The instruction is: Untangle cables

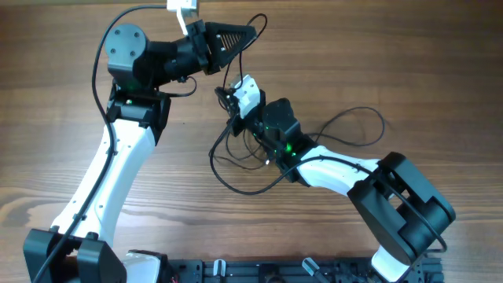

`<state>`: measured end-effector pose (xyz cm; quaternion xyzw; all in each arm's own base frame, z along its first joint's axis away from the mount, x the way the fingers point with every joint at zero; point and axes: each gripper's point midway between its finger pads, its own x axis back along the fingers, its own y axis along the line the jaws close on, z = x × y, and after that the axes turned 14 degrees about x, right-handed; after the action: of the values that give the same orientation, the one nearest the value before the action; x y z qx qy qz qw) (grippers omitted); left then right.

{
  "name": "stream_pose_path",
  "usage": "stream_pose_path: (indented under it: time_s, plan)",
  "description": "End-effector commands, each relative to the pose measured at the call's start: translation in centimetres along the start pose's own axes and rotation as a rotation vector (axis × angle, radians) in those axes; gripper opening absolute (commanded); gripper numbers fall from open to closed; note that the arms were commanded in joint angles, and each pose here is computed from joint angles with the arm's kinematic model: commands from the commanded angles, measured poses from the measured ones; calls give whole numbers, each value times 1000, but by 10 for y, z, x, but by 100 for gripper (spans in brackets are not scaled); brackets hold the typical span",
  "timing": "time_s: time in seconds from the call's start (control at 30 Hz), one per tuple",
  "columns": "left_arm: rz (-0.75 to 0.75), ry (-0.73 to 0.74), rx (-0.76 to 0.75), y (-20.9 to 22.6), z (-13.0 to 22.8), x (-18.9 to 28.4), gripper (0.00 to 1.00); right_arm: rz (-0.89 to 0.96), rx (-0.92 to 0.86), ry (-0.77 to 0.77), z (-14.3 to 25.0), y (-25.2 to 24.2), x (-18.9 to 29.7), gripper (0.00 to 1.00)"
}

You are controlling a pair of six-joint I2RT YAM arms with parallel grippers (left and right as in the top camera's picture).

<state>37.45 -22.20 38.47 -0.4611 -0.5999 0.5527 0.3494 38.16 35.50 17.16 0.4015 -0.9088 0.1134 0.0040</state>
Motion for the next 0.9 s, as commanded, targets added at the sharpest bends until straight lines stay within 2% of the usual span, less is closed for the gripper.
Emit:
stream_pose_path:
  time_s: [0.0, 0.1, 0.17, 0.2, 0.23, 0.27, 0.33, 0.43, 0.47, 0.53, 0.63, 0.7, 0.77, 0.87]
  plan:
    - [15, 5, -18, -11, 4, 0, 4, -1, -2, 8, 7, 1, -4, 4]
    - [11, -18, -28, -10, -4, 6, 4, -1, -10, 15, 9, 1, -4, 4]
    - [3, -63, -35, -9, -19, 20, 5, 0, -101, 37, 14, 0, -4, 4]
    - [-3, -84, -35, -8, -25, 26, 10, 0, -154, 51, 16, 0, -3, 4]
    - [-15, -106, -45, -5, -32, 33, 19, -4, -204, 69, 19, 0, -2, 4]
    - [-46, -139, -59, 4, -42, 44, 40, -5, -262, 99, 23, 1, 0, 4]
    - [-163, -205, 8, 40, -59, 69, 69, -5, -285, 146, 20, 0, 9, 4]
    - [-331, -267, 135, 91, -60, 89, 96, 18, -288, 142, -4, -15, 24, 4]
    - [-382, -283, 168, 105, -58, 93, 100, 37, -288, 127, -16, -26, 31, 4]
    - [-493, -295, 217, 135, -50, 99, 100, 105, -298, 93, -38, -59, 50, 4]
    - [-556, -198, 174, 156, -30, 85, 100, 219, -394, 49, -58, -110, 80, 4]
    - [-639, -187, 187, 176, -19, 78, 100, 283, -405, 31, -65, -138, 100, 4]
    - [-744, -190, 195, 200, -7, 69, 100, 320, -411, 45, -62, -151, 111, 4]
    - [-820, -154, 175, 221, 10, 50, 100, 321, -413, 108, -48, -148, 112, 4]
